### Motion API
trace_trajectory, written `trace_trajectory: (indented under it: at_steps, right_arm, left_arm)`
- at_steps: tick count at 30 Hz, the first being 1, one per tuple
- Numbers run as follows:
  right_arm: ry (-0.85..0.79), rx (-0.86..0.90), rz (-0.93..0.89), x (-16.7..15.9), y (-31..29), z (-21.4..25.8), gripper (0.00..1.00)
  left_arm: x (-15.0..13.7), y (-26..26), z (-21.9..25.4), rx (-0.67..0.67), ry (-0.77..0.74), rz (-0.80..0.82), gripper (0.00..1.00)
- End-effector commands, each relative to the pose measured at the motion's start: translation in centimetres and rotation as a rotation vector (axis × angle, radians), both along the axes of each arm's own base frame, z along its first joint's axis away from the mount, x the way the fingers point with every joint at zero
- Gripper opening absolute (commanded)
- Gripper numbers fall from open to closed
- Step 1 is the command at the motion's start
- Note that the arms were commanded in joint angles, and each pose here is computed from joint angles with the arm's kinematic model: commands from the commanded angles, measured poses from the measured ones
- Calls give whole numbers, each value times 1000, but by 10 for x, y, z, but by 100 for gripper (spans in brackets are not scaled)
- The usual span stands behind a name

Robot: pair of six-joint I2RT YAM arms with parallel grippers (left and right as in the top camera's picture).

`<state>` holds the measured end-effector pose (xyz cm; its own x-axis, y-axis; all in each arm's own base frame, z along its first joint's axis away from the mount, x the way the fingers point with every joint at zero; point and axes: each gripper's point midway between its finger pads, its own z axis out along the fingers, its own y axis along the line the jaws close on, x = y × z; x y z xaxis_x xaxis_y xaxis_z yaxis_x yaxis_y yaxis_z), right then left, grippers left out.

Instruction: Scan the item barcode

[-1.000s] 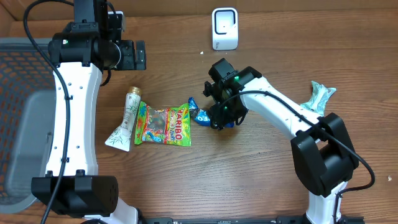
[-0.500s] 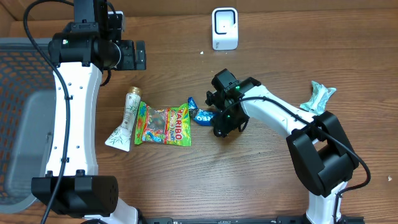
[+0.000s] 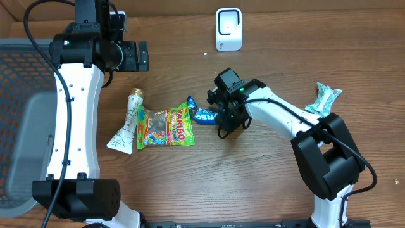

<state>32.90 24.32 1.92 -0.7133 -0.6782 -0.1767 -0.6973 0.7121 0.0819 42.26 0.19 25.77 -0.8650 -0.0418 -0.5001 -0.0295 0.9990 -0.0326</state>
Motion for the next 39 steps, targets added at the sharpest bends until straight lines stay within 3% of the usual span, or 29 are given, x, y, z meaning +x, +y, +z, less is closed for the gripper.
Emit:
trace_trajectory:
  at_steps: [1, 6, 22, 39]
  right_arm:
    - [-82, 32, -5, 23, 11, 28, 60]
    - [-54, 123, 3, 21, 28, 35, 72]
    - [-53, 178, -103, 42, 9, 36, 73]
    - [-47, 174, -111, 43, 5, 35, 73]
  left_arm:
    - [0, -4, 0, -15, 1, 5, 100]
    - [0, -4, 0, -14, 1, 5, 100]
    - [0, -4, 0, -15, 1, 5, 100]
    - [0, -4, 0, -14, 1, 5, 100]
